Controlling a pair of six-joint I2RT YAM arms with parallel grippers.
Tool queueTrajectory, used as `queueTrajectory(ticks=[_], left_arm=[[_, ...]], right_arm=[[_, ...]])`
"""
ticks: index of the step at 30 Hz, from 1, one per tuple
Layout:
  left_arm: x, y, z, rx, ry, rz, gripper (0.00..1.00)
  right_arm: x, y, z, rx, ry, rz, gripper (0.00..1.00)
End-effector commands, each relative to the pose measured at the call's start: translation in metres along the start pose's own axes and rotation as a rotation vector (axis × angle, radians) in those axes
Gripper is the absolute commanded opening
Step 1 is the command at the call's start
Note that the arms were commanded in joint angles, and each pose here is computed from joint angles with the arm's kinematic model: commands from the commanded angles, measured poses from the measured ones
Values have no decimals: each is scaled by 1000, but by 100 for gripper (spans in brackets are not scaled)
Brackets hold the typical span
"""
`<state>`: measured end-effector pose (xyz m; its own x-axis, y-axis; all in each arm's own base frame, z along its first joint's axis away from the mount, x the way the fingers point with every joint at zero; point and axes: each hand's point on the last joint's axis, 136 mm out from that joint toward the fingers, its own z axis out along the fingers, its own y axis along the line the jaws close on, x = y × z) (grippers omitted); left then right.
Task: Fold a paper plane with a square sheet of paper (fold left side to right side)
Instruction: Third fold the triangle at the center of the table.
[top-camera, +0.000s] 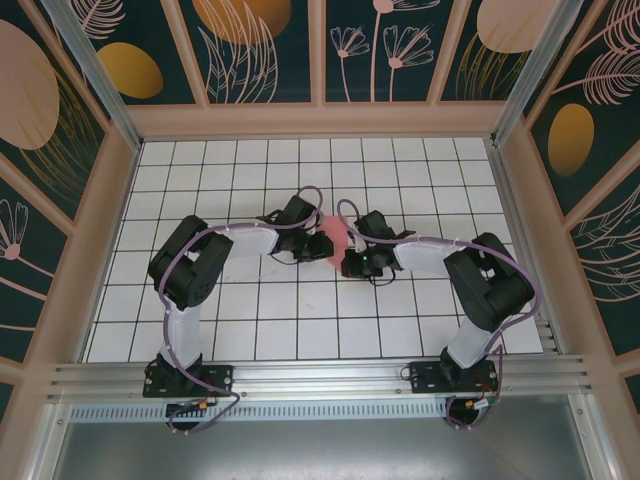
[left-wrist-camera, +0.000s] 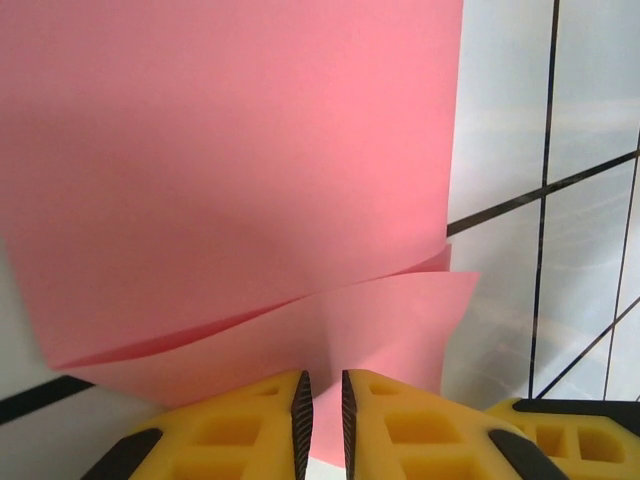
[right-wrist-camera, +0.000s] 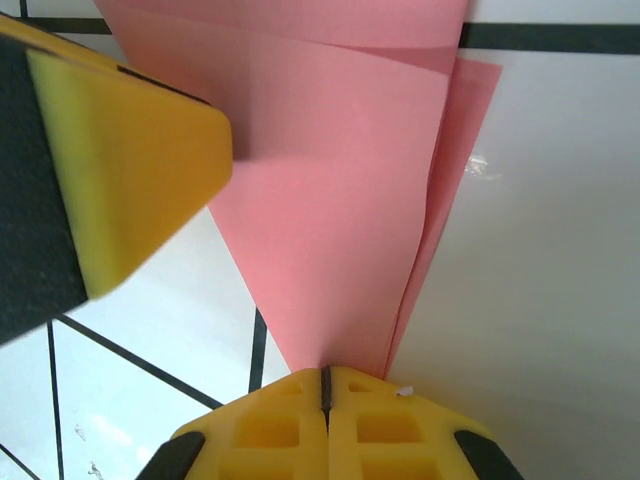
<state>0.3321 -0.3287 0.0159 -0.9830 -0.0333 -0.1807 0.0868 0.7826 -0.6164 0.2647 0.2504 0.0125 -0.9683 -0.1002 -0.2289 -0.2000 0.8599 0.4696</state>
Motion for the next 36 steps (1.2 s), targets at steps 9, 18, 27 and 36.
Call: queueTrajectory(ticks=[9, 18, 27, 36], left_arm=[[-44, 72, -5, -220, -86, -22, 23], [-75, 76, -30, -233, -139, -13, 29], [-101, 35, -96, -132, -330, 20, 39], [-62, 4, -120, 91, -325, -33, 46]], right_arm=[[60, -64, 14, 244, 183, 62, 7], [55, -52, 15, 188, 166, 57, 7], [19, -5, -12, 11, 15, -16, 13], [-34, 36, -70, -113, -186, -128, 39]])
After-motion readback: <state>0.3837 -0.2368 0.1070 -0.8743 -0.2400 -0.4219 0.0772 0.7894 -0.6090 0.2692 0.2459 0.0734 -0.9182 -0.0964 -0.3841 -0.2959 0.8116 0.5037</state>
